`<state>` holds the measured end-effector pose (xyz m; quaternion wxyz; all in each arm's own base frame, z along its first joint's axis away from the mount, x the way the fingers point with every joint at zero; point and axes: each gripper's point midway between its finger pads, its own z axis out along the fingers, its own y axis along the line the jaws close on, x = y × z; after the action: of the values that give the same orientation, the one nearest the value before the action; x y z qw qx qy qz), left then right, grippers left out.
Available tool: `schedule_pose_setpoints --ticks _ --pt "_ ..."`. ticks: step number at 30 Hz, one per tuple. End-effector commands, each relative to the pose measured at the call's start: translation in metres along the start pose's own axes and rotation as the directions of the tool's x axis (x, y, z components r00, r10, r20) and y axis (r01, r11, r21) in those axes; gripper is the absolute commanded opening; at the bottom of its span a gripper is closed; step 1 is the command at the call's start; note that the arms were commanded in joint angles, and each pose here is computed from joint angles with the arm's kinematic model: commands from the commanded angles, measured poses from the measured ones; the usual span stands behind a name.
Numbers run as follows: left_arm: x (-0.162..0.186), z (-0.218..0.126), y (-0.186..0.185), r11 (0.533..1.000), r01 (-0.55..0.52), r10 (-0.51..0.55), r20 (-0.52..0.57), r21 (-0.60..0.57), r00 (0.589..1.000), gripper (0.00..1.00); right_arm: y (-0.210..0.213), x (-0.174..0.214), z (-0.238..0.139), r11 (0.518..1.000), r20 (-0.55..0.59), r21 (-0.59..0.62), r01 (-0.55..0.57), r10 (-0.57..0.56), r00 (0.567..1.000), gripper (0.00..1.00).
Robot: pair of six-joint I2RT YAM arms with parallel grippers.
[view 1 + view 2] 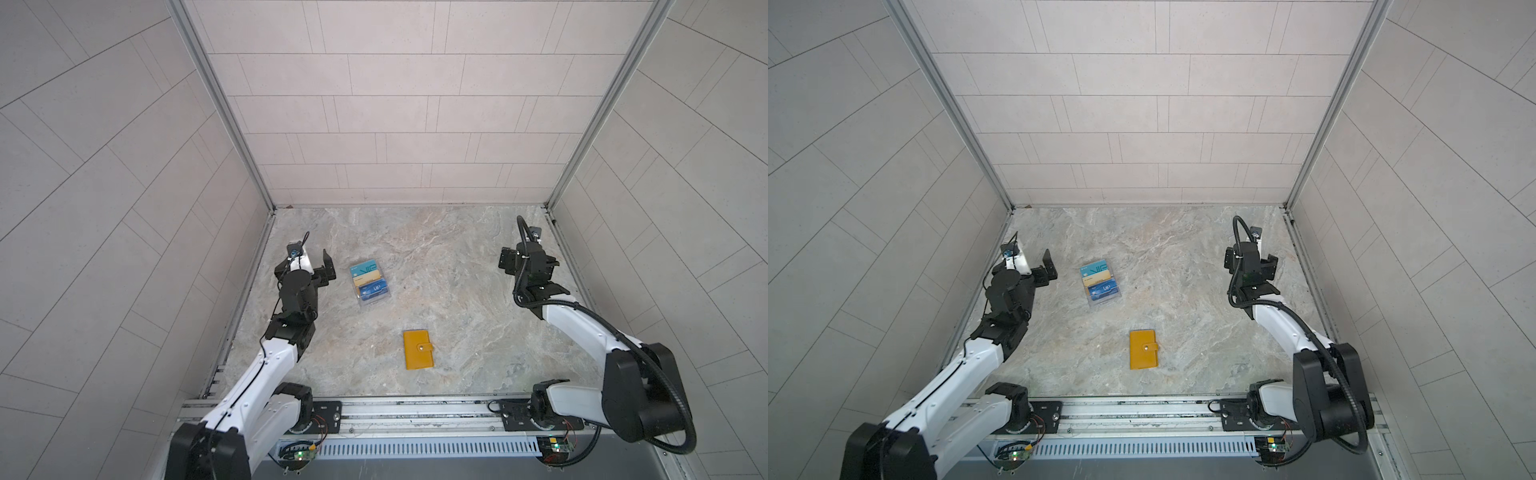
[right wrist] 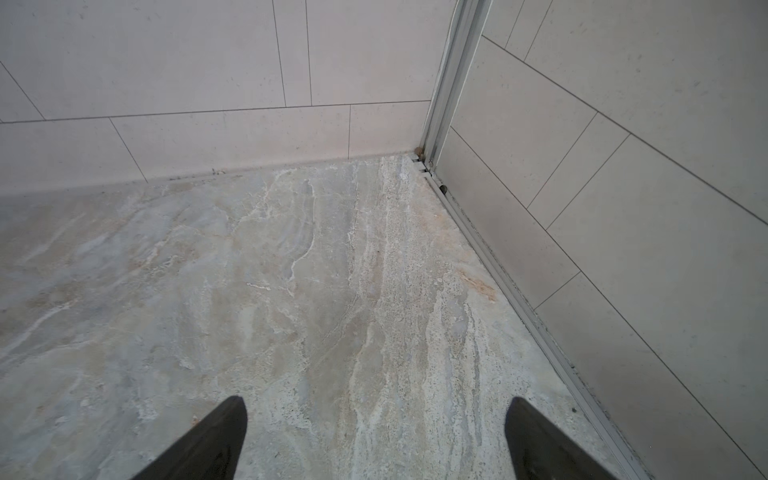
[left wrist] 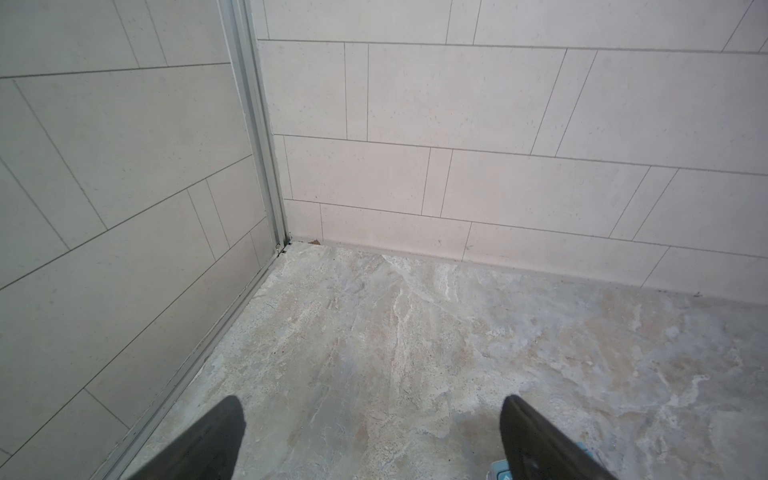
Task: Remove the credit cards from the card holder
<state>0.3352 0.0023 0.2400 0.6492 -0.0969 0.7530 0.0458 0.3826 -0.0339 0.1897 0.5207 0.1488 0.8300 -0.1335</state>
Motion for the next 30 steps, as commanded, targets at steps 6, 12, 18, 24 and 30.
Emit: schedule_pose_setpoints --ticks 6,12,18,24,30 --pt "0.028 -0.041 -0.018 0.979 0.155 -0.118 -0.249 0.135 0.961 1.0 0.038 0.038 -0.051 0.957 -0.213 -0.288 0.013 -0.078 0.974 0.97" --pt "0.055 -0.061 -0.057 0.923 0.248 -0.078 -0.489 0.294 0.869 0.98 0.068 0.061 -0.087 0.859 -0.303 -0.511 -0.037 -0.14 0.943 0.93" --pt "0.08 -0.087 -0.086 0.878 0.284 -0.006 -0.583 0.386 0.812 0.96 0.082 0.086 -0.114 0.796 -0.384 -0.594 -0.117 -0.152 0.911 0.88" --pt "0.109 -0.116 -0.12 0.819 0.342 0.068 -0.67 0.46 0.739 0.92 0.1 0.116 -0.141 0.736 -0.447 -0.664 -0.13 -0.252 0.858 0.82" --pt "0.142 -0.138 -0.144 0.795 0.354 0.138 -0.715 0.493 0.685 0.89 0.125 0.144 -0.17 0.654 -0.478 -0.743 -0.14 -0.373 0.795 0.77"
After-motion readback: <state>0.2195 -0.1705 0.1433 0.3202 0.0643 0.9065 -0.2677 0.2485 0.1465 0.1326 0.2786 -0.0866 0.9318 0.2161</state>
